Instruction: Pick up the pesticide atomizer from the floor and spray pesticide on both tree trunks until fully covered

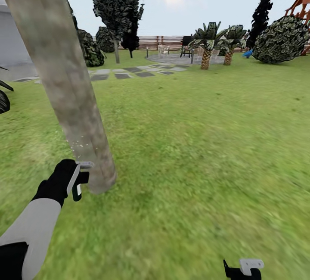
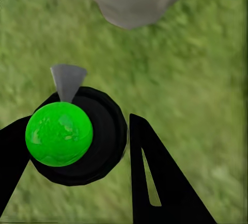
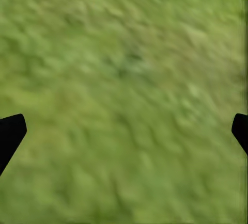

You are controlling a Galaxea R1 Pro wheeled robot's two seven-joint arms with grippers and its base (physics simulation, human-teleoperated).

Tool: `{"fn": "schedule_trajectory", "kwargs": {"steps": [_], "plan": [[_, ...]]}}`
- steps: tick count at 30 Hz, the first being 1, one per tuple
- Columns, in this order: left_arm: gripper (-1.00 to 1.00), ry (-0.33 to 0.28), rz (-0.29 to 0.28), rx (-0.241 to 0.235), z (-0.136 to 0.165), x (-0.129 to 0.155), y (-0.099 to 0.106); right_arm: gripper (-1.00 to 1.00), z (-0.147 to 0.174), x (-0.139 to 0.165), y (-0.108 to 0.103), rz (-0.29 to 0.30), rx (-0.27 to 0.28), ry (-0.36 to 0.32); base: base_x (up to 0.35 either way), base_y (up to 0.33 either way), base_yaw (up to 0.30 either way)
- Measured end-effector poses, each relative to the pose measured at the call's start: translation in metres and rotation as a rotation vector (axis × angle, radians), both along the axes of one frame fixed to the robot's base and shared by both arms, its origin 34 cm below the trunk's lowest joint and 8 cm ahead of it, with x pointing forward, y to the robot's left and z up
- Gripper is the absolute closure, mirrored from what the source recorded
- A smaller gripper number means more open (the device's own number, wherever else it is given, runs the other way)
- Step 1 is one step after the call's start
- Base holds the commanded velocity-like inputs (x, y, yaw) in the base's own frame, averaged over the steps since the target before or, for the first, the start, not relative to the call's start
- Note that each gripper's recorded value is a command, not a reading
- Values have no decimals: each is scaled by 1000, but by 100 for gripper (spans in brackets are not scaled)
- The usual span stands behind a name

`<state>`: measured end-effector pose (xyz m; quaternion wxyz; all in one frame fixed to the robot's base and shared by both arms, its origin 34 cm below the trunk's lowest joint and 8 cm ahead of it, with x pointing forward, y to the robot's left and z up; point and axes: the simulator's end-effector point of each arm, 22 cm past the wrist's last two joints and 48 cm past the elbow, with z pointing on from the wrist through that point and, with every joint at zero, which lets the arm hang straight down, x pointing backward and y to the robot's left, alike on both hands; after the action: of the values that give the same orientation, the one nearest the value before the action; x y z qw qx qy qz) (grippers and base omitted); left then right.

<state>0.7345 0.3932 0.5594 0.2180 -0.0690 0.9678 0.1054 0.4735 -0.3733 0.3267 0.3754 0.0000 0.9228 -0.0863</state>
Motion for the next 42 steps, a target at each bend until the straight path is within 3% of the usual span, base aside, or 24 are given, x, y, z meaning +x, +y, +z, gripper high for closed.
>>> {"fn": "schedule_trajectory", "kwargs": {"steps": [10,27,42], "plan": [[100,5,-1,1,-3,-2,0,-100,0,0,0,0,0,0,71,-267,252],[100,1,-6,1,-2,-1,-4,-100,0,0,0,1,0,0,0,-273,11],[100,83,5,16,-41,-40,5,-100,0,0,0,1,0,0,139,-240,222]]}}
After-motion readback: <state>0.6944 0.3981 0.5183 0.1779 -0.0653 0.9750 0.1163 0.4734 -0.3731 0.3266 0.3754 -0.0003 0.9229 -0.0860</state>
